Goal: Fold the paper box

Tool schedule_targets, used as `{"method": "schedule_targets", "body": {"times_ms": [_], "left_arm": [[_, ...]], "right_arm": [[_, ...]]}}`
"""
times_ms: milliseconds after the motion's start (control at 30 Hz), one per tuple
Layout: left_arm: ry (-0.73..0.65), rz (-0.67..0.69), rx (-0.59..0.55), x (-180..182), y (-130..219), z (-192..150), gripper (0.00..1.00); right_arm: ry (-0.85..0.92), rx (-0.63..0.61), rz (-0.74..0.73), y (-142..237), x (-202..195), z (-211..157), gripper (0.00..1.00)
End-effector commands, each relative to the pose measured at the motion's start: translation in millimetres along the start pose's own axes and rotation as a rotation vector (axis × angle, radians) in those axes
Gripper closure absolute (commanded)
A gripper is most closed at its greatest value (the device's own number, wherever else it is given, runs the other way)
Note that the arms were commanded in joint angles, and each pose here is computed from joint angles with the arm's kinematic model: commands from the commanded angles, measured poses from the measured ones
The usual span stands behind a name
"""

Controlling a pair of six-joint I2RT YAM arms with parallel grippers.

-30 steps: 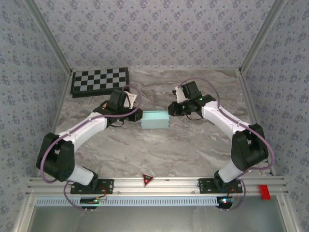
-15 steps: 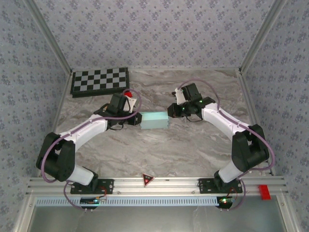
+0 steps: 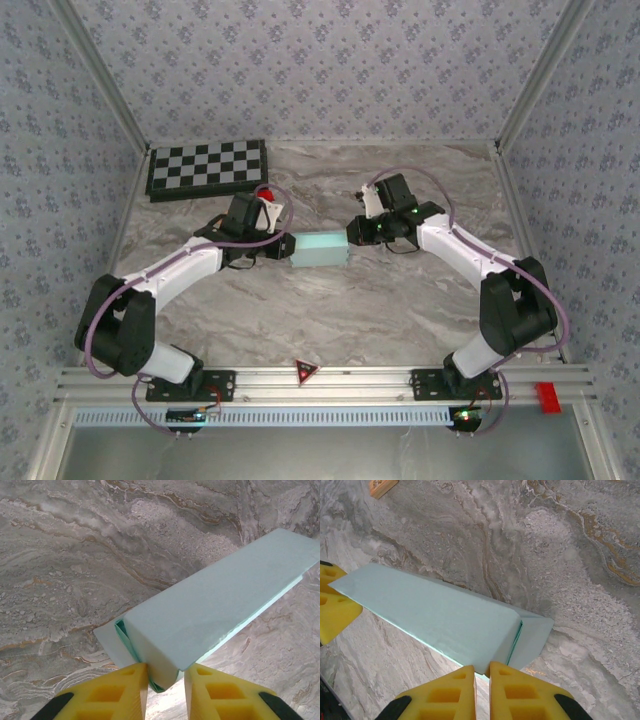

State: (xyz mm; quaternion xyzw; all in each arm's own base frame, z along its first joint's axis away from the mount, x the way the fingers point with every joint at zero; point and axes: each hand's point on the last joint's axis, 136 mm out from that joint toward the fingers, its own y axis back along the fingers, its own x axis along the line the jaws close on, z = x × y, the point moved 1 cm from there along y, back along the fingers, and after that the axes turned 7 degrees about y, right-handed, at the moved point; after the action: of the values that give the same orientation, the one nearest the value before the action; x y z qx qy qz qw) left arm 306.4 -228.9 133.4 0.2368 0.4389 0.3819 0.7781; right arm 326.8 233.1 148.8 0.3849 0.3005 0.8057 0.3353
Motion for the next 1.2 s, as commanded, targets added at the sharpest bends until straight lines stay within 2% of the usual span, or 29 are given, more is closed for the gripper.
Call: {"method": "schedule_targets", "body": {"times_ms": [0,400,733,900,1167], "left_arm": [[-0.024,-0.024,-0.001,-8,8,-3,0.70],[-0.049,-0.056,-0.056,-22,24,14,0.56],[-0.012,-0.124,-0.149,-36,37,33,0.52],[0.048,-0.081,-0.176,-28,34,44,0.49],[0.118,0.020,-0.117,-8,16,44,0.49]], "right_arm": [[-0.056,0.163,-0.059,-15,-15,-45,0.87],[-0.052,0.154,-0.060,-13,-13,-39,0.87],[-0.045,0.153,-0.057,-14,-11,-37,0.87],[-0.048,0.155,-0.057,-14,-12,-37,0.87],[-0.046,0.155,-0.056,-14,-11,-37,0.87]]}}
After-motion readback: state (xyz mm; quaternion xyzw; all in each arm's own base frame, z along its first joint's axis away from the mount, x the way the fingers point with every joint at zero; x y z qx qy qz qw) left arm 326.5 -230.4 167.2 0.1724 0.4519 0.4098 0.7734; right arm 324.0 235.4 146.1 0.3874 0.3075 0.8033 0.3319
